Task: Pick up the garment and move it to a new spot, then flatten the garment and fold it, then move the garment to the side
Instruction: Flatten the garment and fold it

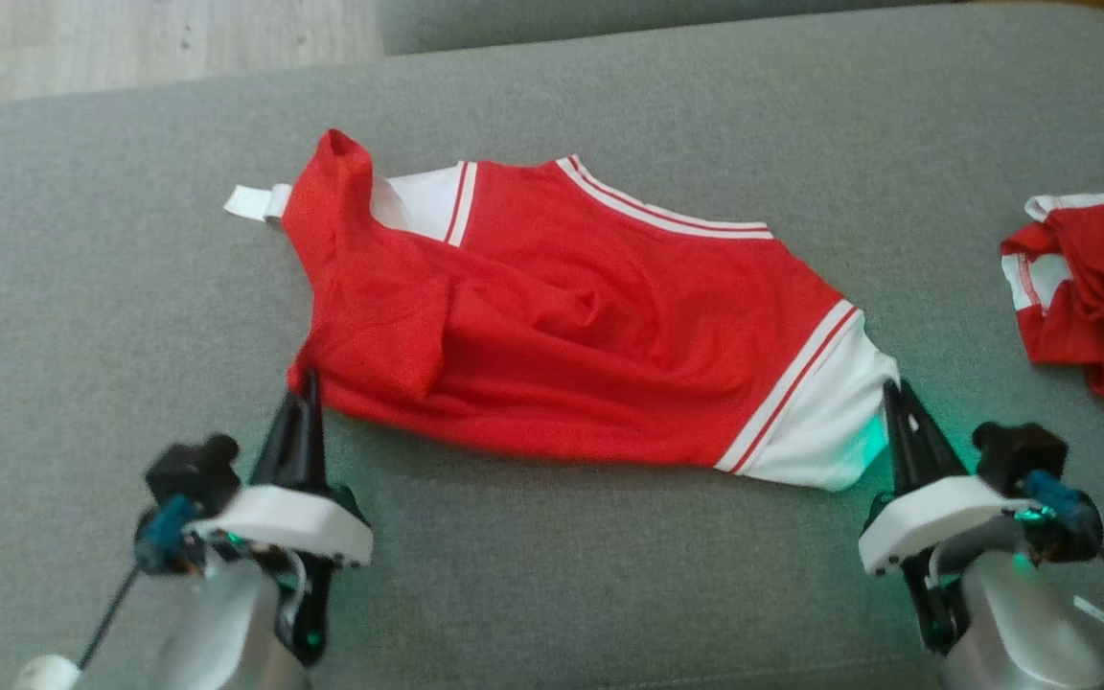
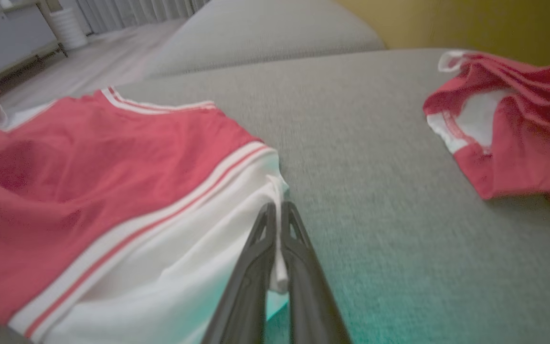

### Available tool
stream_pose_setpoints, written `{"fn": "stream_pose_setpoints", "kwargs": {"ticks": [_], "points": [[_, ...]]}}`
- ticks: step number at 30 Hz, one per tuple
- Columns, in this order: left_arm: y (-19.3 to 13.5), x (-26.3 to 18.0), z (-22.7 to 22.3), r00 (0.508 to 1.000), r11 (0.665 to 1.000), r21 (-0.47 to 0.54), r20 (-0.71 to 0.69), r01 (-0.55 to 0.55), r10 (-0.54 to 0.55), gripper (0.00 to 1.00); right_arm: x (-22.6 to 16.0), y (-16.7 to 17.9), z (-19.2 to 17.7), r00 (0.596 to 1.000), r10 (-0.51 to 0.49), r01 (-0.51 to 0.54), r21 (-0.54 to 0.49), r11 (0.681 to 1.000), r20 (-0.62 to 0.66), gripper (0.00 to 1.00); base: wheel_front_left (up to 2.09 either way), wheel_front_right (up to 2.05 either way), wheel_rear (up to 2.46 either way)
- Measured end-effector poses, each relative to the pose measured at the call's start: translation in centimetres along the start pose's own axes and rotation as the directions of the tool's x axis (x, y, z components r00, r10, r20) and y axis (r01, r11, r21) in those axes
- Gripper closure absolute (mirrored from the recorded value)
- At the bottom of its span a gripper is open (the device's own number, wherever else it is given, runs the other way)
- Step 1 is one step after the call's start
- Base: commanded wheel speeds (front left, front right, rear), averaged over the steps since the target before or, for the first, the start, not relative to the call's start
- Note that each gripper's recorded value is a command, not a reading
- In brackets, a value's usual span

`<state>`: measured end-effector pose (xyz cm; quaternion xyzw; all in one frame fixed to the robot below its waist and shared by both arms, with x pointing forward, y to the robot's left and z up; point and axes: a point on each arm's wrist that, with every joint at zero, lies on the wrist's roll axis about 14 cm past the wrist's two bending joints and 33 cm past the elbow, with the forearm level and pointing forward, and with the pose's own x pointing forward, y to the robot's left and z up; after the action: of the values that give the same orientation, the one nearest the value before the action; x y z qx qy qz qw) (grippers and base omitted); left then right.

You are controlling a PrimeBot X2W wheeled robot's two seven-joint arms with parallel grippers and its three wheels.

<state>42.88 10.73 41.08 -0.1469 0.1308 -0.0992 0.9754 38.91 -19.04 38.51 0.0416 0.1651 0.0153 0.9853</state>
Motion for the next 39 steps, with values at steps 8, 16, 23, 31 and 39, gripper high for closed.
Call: {"fn": "stream_pose_setpoints", "kwargs": {"ticks": [8,16,23,31,39], "points": [[0.0,-1.2,9.8,0.960,0.997,0.072,0.279,0.008,-0.028,1.00,-0.1,1.3,7.8,0.970,0.021,-0.040,0.071,0.997,0.242,1.00,0.00,0.00,0.00],[0.5,-4.1,18.3,0.875,0.988,0.156,0.481,-0.020,-0.058,1.00,-0.9,3.8,16.7,0.877,0.102,-0.151,0.068,0.986,0.469,1.00,0.00,0.00,0.00],[0.5,-7.0,26.3,0.776,0.964,0.261,0.618,-0.052,-0.126,1.00,-2.9,5.6,28.4,0.692,0.203,-0.234,-0.051,0.971,0.692,1.00,0.00,0.00,0.00],[-0.7,-6.5,30.8,0.760,0.959,0.283,0.628,-0.018,-0.171,1.00,-3.1,7.1,35.4,0.613,0.280,-0.253,-0.152,0.955,0.738,1.00,0.00,0.00,0.00],[0.9,0.1,32.0,0.816,0.961,0.274,0.562,-0.034,-0.131,1.00,2.9,8.2,38.1,0.649,0.320,-0.202,-0.249,0.947,0.690,1.00,0.00,0.00,0.00]]}}
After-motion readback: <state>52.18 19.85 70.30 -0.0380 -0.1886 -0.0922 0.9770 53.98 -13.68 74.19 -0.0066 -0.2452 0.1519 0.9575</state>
